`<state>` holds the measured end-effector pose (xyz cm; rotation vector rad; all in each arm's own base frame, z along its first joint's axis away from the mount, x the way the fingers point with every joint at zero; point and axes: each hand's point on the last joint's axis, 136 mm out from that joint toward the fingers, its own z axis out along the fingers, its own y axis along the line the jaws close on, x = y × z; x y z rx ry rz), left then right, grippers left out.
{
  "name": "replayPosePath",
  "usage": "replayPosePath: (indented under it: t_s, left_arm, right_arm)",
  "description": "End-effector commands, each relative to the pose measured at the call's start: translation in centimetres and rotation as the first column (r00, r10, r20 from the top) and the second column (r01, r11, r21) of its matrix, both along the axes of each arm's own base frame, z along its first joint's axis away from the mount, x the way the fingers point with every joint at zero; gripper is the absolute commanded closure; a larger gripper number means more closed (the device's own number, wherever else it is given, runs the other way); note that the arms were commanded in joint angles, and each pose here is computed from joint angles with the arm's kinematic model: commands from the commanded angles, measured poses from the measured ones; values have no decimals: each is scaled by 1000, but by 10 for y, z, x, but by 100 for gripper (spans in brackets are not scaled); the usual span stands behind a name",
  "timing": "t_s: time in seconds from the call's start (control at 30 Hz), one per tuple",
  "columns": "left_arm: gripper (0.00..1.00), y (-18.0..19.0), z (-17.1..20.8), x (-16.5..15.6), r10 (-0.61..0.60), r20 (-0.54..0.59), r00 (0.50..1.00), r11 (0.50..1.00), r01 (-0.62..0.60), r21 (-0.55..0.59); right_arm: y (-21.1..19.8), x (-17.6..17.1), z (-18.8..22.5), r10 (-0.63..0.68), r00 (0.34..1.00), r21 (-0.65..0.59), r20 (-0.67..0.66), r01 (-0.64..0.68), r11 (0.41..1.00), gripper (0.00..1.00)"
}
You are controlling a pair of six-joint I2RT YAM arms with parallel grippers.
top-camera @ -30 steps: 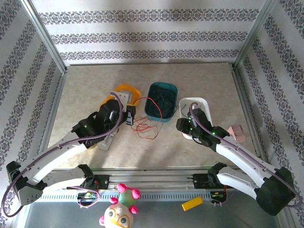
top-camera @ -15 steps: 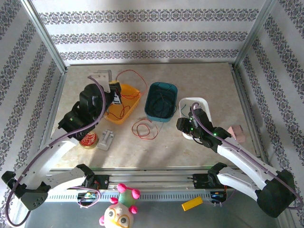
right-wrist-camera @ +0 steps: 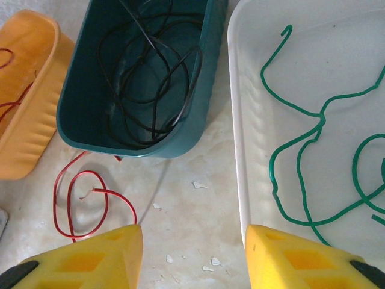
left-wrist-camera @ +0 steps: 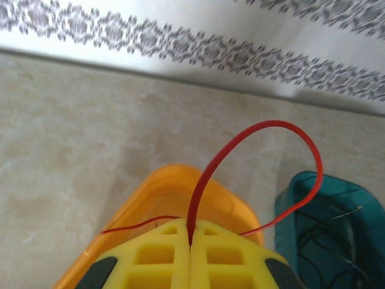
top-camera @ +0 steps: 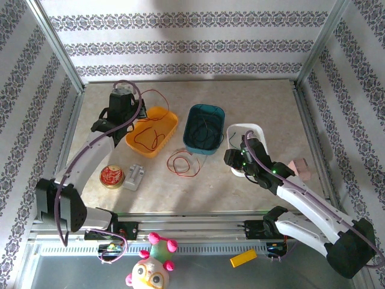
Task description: Untangle the cables
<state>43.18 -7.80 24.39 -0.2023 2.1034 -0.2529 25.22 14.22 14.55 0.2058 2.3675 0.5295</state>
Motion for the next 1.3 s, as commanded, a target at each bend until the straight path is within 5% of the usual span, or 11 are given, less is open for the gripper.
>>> replayPosePath:
  t_s: [0.0,0.17,0.27,0.37,0.5,0.7,0.93,1.27]
  left_arm:
    - [96,2,-41,5,-2,-76,997,999,0,-36]
    - [91,20,-119,-5,94,-268,959,995,-86,41]
    - [56,18,-140,-13,95,-331,939,995,-80,60]
    - [36,6,-120,-21,51,-283,958,994,-22,104]
    - [27,-25,-82,-46,-59,-205,977,974,102,203]
    - [23,-72,-92,-109,-241,-273,931,940,294,175]
    - [18,-157,-139,-177,-556,-376,741,789,613,40]
    - [33,-188,-200,-186,-597,-521,609,637,756,154]
  right_arm:
    - [-3,-6,-7,12,1000,-24,-11,-12,1000,52]
    - [-2,-7,-6,20,1000,-21,-12,-21,1000,51]
    - [0,-7,-3,31,999,-18,-10,-31,999,51]
    - [0,-8,-2,37,999,-16,-7,-37,999,51]
    - [0,-8,-5,34,999,-19,-14,-34,999,51]
    - [3,-5,-8,34,999,-23,-24,-35,999,51]
    - [6,0,-8,40,999,-32,-35,-41,999,51]
    - [5,-1,-8,34,999,-34,-37,-35,999,51]
